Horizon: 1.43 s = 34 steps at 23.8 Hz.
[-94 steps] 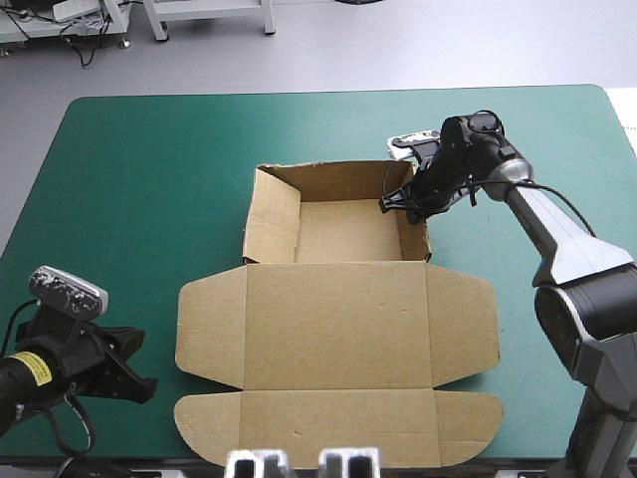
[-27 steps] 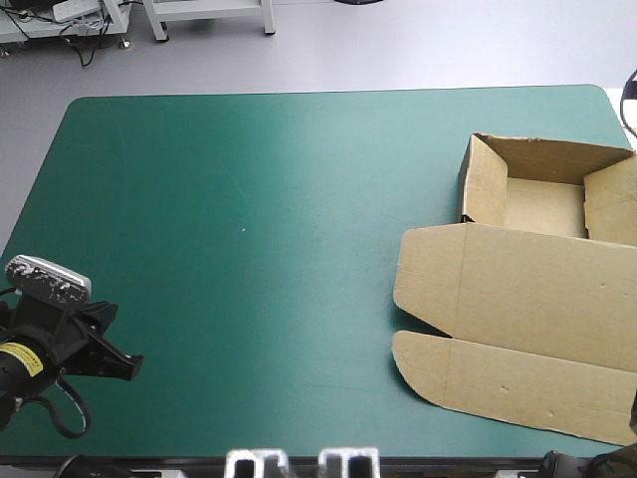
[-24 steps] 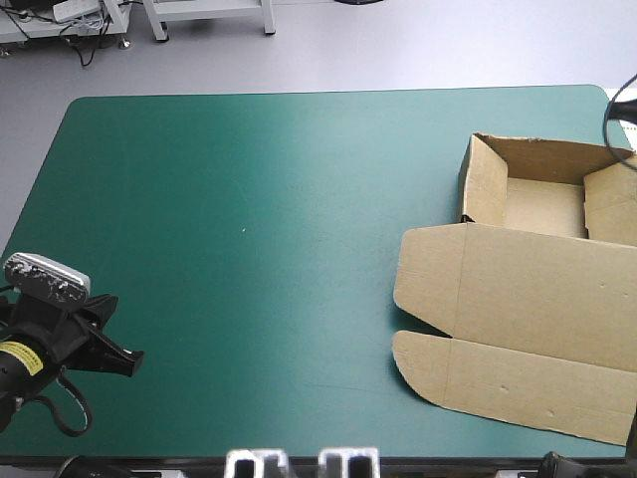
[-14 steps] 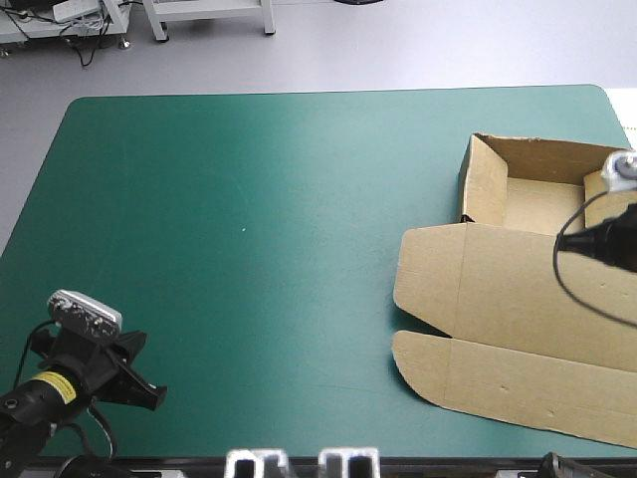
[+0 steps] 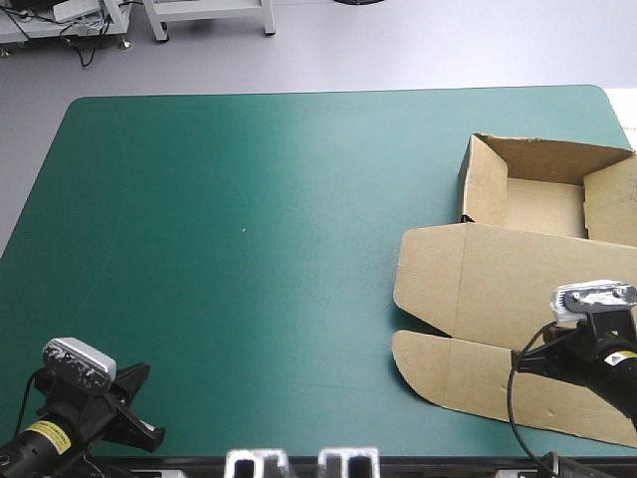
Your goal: Fold the box
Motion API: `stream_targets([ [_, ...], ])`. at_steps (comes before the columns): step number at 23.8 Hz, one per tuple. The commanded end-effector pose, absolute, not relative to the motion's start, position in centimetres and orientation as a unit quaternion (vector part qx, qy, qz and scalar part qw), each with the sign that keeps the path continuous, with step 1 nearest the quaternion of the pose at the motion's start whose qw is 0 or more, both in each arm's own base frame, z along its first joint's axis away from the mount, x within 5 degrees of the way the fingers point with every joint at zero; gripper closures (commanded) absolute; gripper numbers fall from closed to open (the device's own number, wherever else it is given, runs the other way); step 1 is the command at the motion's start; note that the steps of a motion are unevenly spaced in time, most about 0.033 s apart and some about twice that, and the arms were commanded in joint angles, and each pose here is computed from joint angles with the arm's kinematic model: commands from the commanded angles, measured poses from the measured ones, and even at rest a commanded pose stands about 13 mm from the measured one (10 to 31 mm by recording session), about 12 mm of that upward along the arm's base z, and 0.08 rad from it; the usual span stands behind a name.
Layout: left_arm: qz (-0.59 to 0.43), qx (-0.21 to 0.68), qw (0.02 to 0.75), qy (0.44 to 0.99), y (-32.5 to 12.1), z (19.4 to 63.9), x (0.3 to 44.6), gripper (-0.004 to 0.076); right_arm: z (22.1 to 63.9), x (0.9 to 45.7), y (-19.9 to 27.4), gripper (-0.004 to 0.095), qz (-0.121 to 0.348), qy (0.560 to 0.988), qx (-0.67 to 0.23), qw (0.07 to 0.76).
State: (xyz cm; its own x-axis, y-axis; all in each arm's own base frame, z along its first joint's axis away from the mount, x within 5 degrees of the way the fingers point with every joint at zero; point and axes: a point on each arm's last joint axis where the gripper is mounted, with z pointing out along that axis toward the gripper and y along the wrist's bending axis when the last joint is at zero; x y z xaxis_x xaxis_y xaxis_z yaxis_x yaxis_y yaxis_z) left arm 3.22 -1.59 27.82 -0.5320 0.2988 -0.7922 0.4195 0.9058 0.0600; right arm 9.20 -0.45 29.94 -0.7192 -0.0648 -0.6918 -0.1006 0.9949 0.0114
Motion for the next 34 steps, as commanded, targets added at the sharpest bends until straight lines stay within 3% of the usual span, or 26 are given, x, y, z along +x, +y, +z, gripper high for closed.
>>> stream_targets([
  [1,-0.076,0.204,0.473,0.854,-1.7,28.8,3.3,0.0734,29.7,9.0,0.0,0.0923,0.025,0.911,-0.062,0.408],
  [14,-0.075,0.205,0.474,0.853,-1.7,28.8,3.2,0.0734,28.5,7.2,2.5,0.0925,0.056,0.880,-0.209,0.422],
  [34,-0.075,0.205,0.474,0.853,-1.7,28.8,3.2,0.0734,28.5,7.2,2.6,0.0927,0.063,0.879,-0.207,0.424],
])
